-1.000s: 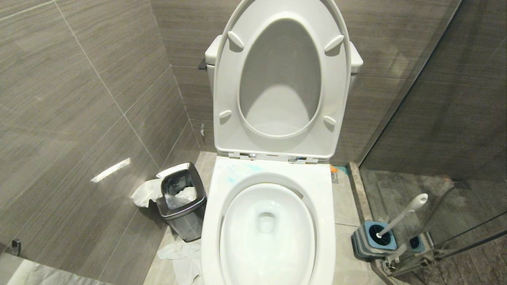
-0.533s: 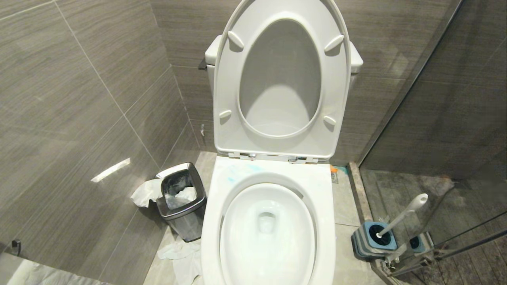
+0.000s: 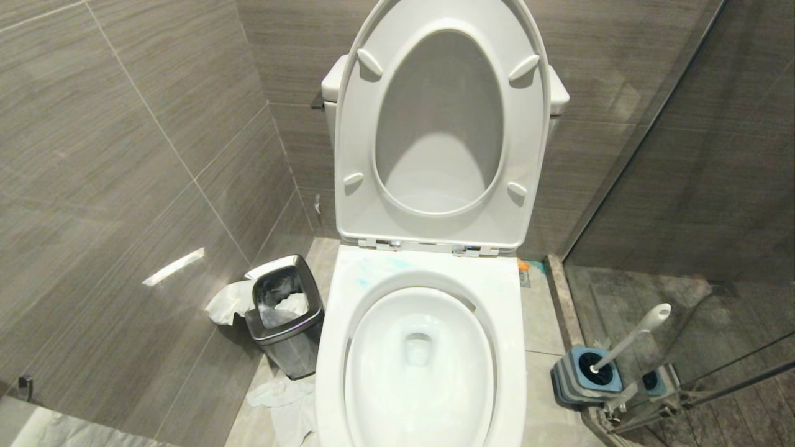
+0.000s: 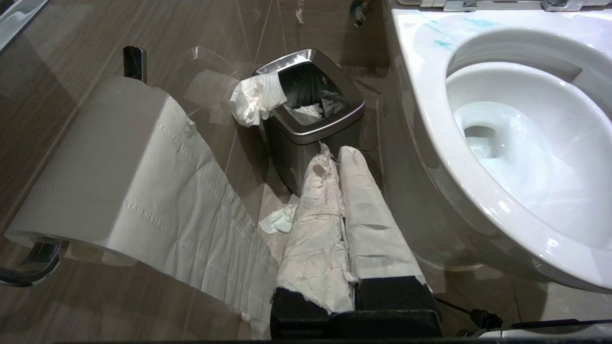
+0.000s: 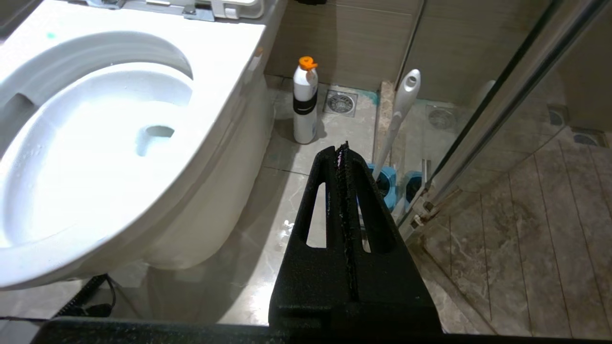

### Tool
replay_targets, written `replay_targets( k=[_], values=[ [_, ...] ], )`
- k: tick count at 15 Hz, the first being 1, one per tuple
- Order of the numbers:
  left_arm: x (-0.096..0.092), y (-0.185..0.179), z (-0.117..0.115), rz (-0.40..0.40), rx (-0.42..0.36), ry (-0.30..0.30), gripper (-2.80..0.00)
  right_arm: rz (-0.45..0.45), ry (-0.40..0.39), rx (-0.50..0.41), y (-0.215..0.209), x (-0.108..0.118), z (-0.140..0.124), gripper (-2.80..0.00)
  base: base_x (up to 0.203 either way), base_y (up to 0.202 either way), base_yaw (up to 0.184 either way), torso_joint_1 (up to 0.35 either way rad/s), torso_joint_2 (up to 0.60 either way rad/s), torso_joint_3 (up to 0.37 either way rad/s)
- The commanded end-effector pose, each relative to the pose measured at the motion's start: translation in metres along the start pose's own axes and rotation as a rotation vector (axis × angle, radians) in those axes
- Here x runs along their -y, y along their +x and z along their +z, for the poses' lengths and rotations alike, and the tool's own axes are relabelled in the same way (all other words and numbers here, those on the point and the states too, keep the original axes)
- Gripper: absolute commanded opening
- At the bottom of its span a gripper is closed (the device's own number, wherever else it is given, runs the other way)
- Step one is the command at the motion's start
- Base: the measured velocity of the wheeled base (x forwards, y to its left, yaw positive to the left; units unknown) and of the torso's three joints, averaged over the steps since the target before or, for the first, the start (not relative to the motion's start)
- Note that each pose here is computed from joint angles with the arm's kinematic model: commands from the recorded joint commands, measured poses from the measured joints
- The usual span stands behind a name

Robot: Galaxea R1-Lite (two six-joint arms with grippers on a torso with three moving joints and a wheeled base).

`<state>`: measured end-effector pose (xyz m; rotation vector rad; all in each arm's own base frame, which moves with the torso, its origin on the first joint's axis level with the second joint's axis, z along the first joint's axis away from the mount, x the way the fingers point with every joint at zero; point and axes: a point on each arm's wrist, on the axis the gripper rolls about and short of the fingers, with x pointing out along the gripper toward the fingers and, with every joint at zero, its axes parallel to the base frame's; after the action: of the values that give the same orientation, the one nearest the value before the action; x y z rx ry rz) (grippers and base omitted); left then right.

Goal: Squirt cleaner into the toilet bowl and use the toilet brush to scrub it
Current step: Pour in the cleaning agent

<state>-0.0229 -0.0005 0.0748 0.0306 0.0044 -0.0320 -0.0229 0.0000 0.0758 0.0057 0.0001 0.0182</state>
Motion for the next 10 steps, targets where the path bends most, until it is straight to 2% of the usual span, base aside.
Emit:
replay_targets(
  k=[1, 10],
  values=[
    [0.0000, 0.0002, -0.0004, 0.000, -0.003, 0.000, -2.80, 0.003, -0.007, -0.002, 0.0001, -0.0001, 0.0000, -2.80, 0.000, 0.000, 0.000, 0.000, 0.00, 0.000],
    [0.0000, 0.0002, -0.0004, 0.000, -0.003, 0.000, -2.80, 0.003, -0.004, -0.022, -0.0001, -0.0001, -0.0001, -2.80, 0.000, 0.000, 0.000, 0.000, 0.00, 0.000]
  ],
)
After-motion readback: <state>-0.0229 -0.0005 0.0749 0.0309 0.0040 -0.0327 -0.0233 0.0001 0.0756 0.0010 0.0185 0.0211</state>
